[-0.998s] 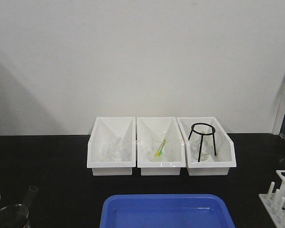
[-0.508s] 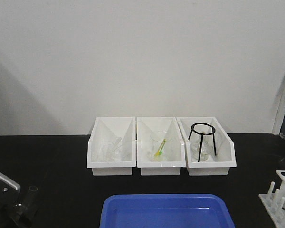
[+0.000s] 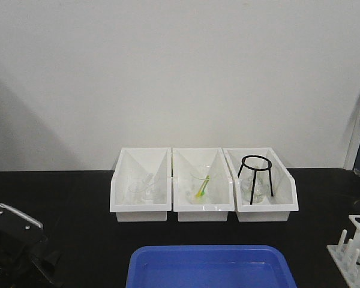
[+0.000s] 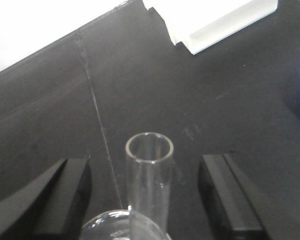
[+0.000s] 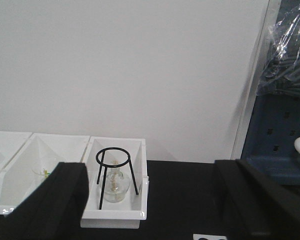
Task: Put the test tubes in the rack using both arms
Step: 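Lower the left gripper onto the glass test tube in the beaker and close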
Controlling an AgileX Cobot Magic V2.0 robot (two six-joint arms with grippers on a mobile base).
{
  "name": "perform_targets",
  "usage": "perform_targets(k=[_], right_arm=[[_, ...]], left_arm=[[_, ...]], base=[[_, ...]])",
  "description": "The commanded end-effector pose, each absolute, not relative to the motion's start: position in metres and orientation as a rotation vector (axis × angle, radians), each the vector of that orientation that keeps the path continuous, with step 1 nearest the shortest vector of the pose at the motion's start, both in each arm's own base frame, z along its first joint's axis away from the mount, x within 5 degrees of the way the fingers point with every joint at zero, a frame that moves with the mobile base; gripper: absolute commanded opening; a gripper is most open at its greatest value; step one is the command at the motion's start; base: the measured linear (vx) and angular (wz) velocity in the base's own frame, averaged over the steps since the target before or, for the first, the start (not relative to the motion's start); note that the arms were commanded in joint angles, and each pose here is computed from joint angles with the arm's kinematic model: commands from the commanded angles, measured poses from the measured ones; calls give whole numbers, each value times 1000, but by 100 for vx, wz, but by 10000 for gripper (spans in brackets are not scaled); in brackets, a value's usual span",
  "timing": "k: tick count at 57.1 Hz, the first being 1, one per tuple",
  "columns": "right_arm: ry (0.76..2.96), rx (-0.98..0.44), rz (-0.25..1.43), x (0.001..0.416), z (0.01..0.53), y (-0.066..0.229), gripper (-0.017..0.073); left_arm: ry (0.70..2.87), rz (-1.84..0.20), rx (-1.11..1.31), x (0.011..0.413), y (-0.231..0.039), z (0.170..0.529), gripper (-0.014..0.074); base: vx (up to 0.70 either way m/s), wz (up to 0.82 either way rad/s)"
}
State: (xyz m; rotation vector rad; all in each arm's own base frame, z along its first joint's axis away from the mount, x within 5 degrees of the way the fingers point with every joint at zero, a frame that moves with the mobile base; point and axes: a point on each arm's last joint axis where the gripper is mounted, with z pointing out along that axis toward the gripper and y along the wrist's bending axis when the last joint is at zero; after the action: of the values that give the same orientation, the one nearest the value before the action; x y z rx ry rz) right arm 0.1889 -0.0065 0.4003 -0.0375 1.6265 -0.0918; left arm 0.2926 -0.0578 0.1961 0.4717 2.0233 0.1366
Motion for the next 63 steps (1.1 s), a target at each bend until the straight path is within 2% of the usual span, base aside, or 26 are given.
perform_targets(k=[1, 12, 27, 35, 48, 63], right_arm=[[1499, -48, -111, 185, 421, -7, 568], [1499, -48, -111, 185, 421, -7, 568], [1499, -48, -111, 185, 421, -7, 568], [1499, -48, -111, 185, 421, -7, 568], [1499, -48, -111, 185, 421, -7, 566], [1500, -48, -111, 185, 421, -7, 565]], left_arm=[[1866, 156, 399, 300, -58, 223, 482], [1814, 173, 379, 302, -57, 228, 334], [1818, 172, 381, 302, -57, 227, 77], [1818, 172, 381, 302, -57, 227, -17], [1817, 147, 346, 301, -57, 229, -22], [1763, 112, 290, 294, -55, 248, -20]], base=[[0, 0], [0, 0], [0, 0], [0, 0], [0, 0], [0, 0]])
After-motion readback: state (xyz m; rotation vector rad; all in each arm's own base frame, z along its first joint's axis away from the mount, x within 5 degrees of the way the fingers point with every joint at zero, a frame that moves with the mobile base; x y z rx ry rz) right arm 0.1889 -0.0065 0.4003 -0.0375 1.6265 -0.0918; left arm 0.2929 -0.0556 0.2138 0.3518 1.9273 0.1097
